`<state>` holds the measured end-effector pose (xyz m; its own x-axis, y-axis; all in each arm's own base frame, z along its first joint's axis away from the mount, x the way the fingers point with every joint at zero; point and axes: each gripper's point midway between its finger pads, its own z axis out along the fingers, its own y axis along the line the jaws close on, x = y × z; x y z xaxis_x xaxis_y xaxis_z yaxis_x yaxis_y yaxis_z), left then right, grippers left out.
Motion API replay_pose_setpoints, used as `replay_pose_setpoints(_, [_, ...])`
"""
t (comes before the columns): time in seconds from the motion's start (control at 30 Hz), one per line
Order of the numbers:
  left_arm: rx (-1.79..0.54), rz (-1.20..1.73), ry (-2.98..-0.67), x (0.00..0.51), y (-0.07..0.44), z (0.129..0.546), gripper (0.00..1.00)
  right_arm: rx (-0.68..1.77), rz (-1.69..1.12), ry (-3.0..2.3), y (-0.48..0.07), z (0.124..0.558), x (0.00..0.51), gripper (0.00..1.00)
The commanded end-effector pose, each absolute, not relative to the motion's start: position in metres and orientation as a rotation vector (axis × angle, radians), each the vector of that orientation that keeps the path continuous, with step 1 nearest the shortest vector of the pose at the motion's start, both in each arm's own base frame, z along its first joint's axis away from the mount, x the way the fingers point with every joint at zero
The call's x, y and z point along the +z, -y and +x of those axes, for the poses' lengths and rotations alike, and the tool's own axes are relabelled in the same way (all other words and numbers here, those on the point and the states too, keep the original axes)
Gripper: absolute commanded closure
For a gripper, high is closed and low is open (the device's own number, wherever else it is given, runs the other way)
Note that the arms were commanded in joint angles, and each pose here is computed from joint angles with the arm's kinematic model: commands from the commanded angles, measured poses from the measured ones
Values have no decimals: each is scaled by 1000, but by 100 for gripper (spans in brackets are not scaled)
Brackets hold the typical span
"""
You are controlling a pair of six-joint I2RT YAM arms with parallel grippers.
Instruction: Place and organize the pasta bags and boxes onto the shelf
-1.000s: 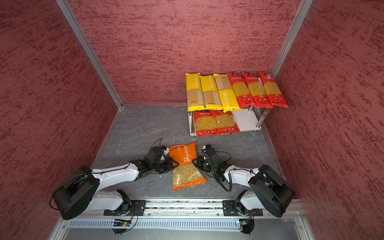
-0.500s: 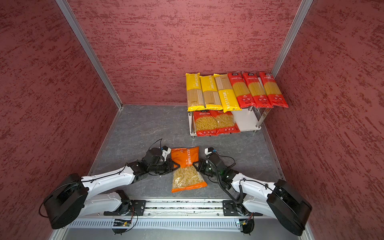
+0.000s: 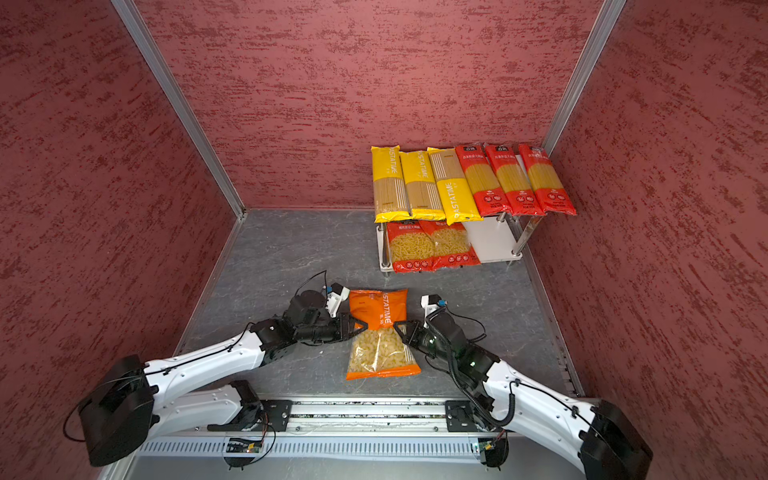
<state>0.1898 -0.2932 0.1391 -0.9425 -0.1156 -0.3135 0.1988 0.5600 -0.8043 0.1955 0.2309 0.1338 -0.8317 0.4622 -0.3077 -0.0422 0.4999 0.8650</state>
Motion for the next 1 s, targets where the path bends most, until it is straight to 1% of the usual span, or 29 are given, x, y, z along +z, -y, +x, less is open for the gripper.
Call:
replay_pose_setpoints(0.0, [-1436, 214, -2314, 186, 312, 187, 100, 1321, 359, -2107, -226, 205, 167, 100])
replay_pose_setpoints(0.17, [-1463, 288, -2275, 202, 325, 182, 100, 1290, 378, -2061, -213, 206, 181, 100])
replay_pose_setpoints(0.3, [-1471, 355, -2199, 225, 342, 188, 100, 1212, 420, -1997, -195, 211, 196, 100])
replay_pose_setpoints(0.5, [-1456, 460, -2091, 255, 382, 214, 100, 906, 562, -1866, -134, 230, 227, 100])
replay_pose_setpoints(0.67, [-1441, 507, -2036, 267, 421, 237, 100, 719, 652, -1724, -83, 248, 261, 100])
replay_pose_setpoints(0.77, [-1422, 518, -2005, 271, 445, 250, 100, 667, 613, -1714, -76, 268, 277, 100])
replay_pose_setpoints(0.97, [-1349, 496, -1944, 268, 487, 286, 100, 564, 583, -1656, -47, 325, 301, 100])
